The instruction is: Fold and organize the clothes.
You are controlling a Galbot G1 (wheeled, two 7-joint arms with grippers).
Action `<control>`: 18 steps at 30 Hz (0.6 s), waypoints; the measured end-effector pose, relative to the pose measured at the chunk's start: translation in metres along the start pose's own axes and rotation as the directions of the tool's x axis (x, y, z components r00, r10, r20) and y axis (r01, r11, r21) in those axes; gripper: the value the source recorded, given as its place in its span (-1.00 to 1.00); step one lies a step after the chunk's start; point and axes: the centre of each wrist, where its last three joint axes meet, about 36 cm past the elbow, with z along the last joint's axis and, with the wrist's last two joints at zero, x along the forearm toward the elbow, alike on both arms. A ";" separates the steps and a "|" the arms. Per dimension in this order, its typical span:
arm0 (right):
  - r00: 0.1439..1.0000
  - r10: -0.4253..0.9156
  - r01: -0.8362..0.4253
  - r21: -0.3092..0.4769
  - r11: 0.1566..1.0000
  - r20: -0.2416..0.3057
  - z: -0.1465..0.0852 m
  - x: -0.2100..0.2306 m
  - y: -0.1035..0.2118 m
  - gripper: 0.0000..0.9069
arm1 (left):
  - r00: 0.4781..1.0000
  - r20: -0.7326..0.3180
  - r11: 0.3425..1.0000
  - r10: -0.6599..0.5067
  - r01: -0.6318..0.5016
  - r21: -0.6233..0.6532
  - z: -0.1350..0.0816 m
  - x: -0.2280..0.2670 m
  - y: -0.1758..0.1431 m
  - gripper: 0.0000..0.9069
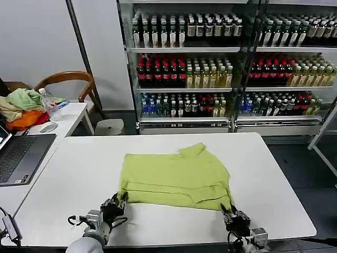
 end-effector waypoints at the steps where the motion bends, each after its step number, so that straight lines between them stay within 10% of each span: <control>1: 1.000 -0.002 0.002 0.002 1.000 0.000 0.000 0.001 0.000 -1.00 | 1.000 -0.002 1.000 0.001 -0.001 -0.004 0.000 0.001 0.000 -0.91; 18: 0.999 -0.054 0.054 0.092 0.994 -0.004 0.004 0.043 0.011 -1.00 | 1.000 -0.025 0.998 -0.008 0.007 -0.058 0.008 0.052 0.009 -0.91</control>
